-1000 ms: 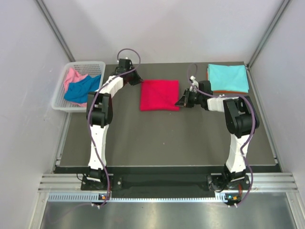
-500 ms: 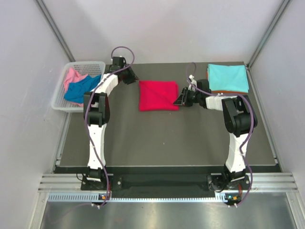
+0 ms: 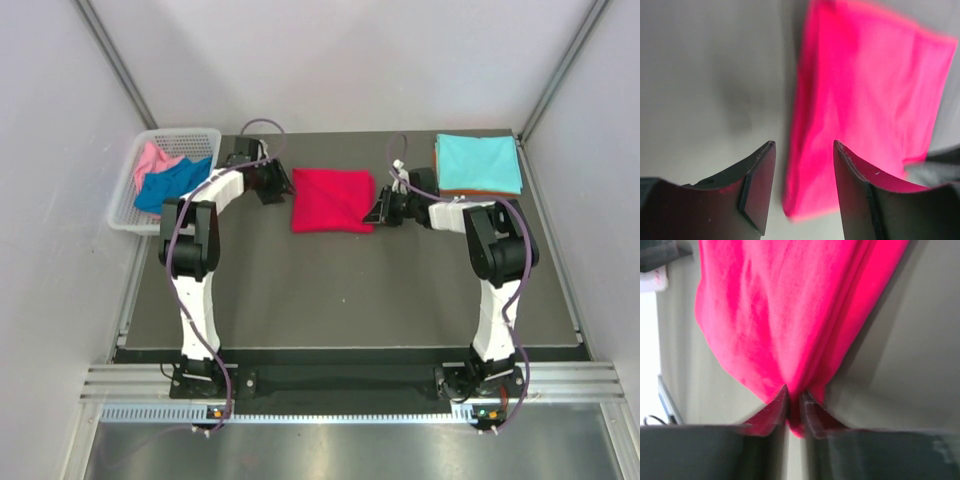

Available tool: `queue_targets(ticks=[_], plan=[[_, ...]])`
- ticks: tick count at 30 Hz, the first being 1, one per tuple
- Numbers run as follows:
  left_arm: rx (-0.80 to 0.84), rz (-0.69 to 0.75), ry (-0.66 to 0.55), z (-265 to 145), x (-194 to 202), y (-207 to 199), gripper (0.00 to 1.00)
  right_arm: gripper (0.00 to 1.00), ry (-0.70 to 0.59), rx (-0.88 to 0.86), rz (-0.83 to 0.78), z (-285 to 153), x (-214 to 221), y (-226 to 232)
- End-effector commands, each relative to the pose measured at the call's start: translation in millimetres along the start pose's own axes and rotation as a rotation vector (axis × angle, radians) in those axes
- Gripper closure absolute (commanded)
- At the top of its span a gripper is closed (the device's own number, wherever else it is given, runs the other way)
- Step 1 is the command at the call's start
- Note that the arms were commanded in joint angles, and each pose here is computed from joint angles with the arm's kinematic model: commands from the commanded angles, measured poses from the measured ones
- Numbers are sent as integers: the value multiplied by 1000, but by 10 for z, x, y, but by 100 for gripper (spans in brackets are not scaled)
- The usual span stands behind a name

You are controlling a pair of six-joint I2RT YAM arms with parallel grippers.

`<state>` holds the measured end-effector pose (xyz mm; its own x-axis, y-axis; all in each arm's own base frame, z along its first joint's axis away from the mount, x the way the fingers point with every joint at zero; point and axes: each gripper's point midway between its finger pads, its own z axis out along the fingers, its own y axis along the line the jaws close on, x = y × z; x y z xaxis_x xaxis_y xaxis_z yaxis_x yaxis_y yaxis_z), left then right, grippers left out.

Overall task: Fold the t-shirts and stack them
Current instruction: Fold the tshirt

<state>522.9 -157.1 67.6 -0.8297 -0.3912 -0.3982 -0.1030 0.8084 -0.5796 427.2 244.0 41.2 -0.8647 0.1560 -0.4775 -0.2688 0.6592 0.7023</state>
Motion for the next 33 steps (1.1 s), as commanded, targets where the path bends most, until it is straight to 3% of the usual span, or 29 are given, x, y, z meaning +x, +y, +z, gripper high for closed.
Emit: queue_targets(ticks=[1,5,10,12,16,19,21,26,33], plan=[[61,102,8,-319,320,-450,46,95,-31,-36,-65,-75,17,249],[-46,98,112,-370,954,-292,47,100,-67,-15,-82,-275,141,319],[-118,180,105,-587,1320,-395,48,99,-69,49,-64,-488,593,221],[-113,198,96,-682,1447,-447,49,95,-95,50,-62,-581,659,276],[-33,189,95,-738,1565,-581,50,72,-99,73,-21,-718,892,219],[-33,173,125,-708,1677,-512,52,60,-114,92,-34,-805,802,274],[6,174,126,-698,1718,-542,52,58,-115,122,-60,-846,689,276],[57,192,160,-729,1912,-530,53,56,-139,154,-122,-951,307,247],[-4,202,182,-552,2021,-301,55,54,-177,140,-159,-917,-357,199]])
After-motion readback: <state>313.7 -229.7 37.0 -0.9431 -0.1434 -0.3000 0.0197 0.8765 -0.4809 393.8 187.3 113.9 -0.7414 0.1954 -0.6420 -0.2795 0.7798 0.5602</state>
